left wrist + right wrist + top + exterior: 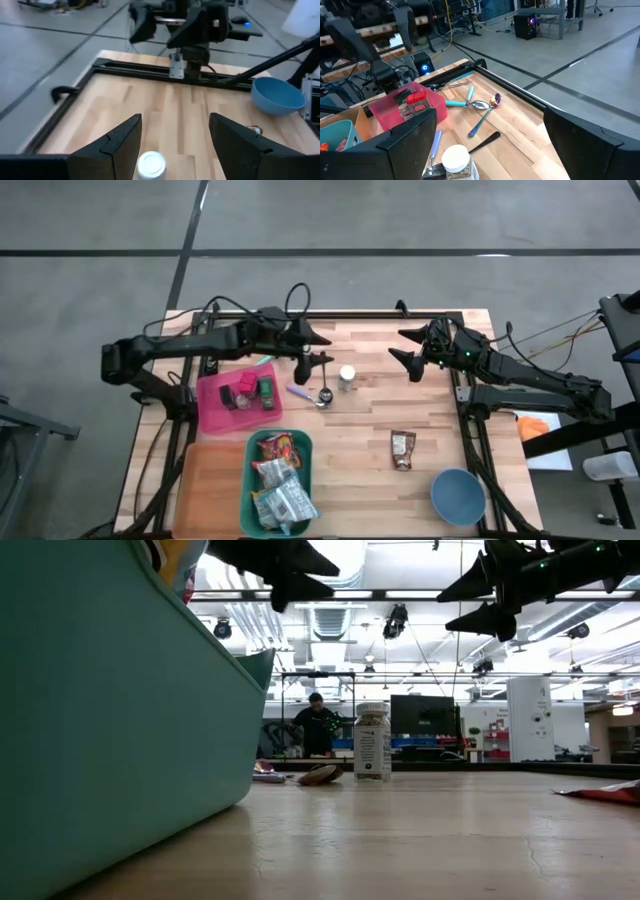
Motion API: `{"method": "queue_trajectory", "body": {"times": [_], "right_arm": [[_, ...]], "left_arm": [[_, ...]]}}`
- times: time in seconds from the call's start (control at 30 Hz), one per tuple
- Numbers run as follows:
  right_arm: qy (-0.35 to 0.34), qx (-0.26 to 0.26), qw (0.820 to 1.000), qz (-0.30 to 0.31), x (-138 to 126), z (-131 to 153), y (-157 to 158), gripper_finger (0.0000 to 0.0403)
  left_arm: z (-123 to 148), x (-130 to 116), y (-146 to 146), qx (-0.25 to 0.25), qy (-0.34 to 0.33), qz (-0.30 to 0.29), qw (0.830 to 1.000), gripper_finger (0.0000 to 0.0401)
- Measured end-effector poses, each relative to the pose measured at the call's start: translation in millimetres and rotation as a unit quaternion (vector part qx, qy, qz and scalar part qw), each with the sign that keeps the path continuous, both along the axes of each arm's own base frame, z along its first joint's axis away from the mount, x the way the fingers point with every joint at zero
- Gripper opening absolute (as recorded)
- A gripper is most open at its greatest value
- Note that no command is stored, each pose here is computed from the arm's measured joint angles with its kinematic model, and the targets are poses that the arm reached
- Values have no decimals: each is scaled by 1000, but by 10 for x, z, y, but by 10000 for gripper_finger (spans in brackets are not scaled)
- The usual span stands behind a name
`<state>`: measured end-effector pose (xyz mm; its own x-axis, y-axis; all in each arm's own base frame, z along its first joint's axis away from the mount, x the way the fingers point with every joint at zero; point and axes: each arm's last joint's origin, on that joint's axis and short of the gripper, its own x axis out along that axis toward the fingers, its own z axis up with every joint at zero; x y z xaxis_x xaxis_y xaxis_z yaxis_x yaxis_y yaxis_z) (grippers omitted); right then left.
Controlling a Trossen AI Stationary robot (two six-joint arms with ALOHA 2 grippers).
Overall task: Pick & Place Food Item
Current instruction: Put the white seasoning bottle into the pink bin
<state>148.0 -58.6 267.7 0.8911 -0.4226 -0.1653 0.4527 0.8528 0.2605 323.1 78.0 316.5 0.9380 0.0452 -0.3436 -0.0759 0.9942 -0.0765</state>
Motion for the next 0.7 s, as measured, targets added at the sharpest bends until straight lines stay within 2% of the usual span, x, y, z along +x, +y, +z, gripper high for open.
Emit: {"method": "queue_trajectory", "body": {"times": [0.13, 0.4, 0.53, 0.7], "right_arm": [[0, 0, 1000, 0, 0, 0, 0, 364], [0, 0, 1000, 0, 0, 0, 0, 364], [0, 0, 1000, 0, 0, 0, 0, 364], [0, 0, 1000, 0, 0, 0, 0, 364]], "left_arm": [[-141, 158, 16, -45, -3, -31, 999, 235], [-271, 265, 80, -83, 10, -24, 996, 241], [-305, 291, 91, -93, 12, -19, 995, 271], [-320, 323, 99, -99, 8, -17, 995, 333]]}}
